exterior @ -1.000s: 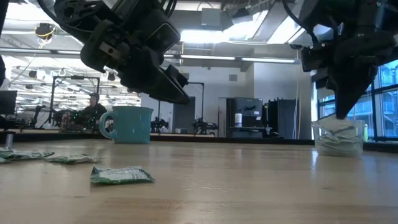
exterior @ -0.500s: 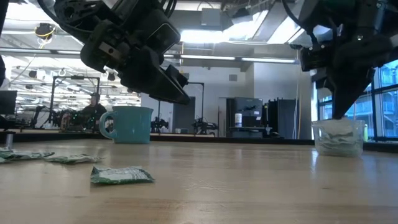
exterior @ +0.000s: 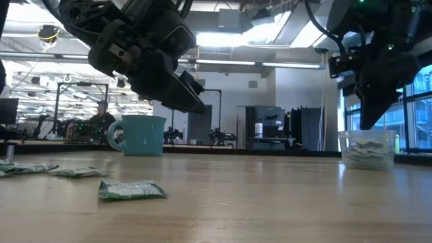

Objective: Pick and place Stevia / Truvia into bins
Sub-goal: Put the truvia packet into the transparent bin

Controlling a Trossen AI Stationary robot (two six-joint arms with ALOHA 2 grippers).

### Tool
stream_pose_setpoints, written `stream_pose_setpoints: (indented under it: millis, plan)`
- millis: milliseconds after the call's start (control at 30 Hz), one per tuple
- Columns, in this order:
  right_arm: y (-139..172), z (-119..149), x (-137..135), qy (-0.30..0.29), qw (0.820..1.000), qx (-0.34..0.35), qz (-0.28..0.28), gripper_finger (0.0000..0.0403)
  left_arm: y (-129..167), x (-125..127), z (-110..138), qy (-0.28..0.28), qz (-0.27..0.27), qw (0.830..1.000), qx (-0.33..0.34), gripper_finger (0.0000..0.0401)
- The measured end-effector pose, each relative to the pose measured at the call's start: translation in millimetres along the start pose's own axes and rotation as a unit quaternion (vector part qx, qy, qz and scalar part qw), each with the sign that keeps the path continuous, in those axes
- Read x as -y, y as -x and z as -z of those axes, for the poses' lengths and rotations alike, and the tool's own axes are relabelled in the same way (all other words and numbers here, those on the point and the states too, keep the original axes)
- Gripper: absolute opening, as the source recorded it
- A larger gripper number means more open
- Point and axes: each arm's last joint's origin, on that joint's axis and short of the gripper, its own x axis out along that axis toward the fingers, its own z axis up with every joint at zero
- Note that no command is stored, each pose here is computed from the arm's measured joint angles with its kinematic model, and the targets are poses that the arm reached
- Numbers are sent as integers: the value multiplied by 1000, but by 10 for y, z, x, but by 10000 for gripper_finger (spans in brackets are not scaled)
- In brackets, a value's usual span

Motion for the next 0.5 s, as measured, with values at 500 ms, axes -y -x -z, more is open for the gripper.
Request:
stream_pose_setpoints:
  millis: [500]
  plan:
    - [160, -5, 45, 26, 998, 55, -31, 98, 471, 408, -24, 37, -135, 982, -130, 86]
